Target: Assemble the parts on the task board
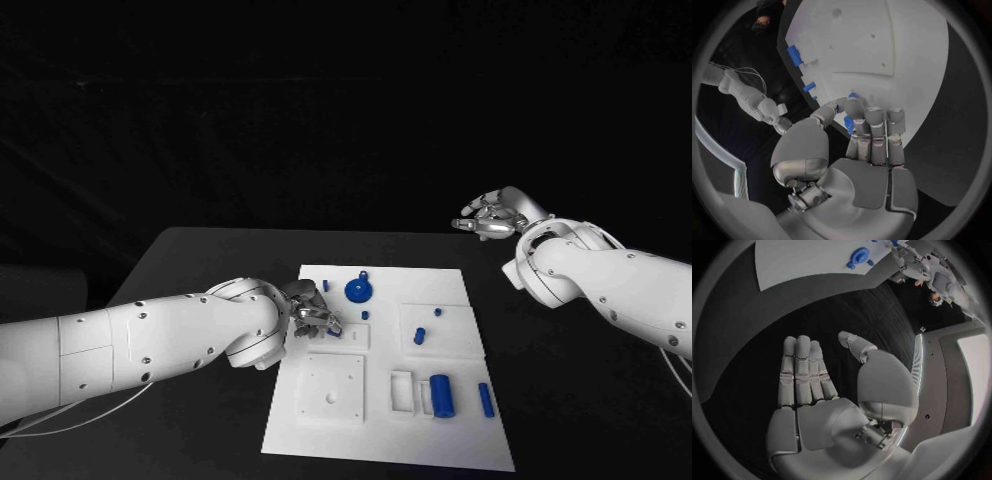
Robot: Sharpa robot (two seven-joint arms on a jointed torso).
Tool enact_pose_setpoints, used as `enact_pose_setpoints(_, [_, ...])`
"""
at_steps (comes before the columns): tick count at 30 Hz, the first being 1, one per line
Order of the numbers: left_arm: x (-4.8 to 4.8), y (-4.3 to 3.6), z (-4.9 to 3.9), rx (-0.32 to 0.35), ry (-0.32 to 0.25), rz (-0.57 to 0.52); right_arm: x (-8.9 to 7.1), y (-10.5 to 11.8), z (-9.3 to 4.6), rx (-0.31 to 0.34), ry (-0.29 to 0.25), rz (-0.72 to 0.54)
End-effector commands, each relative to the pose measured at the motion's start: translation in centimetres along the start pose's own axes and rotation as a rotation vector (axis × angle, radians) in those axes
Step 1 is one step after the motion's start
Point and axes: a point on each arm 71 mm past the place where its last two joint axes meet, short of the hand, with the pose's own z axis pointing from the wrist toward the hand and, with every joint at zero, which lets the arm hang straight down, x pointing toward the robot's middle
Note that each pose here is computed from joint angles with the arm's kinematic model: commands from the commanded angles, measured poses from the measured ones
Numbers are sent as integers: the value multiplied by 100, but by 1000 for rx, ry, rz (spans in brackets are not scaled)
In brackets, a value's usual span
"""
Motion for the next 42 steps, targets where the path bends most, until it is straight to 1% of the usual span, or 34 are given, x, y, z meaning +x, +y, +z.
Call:
enact_pose_setpoints(1, [21,-36,-5,10,9,11,10,16,2,-10,15,-2])
enact_pose_setpoints(15, [23,-51,10,11,9,25,27,29,5,-11,22,-2])
enact_pose_setpoints(25, [56,-62,14,8,45,44,27,28,3,-10,24,-2])
enact_pose_setpoints(42, [67,-64,29,2,63,62,36,35,8,-10,25,-2])
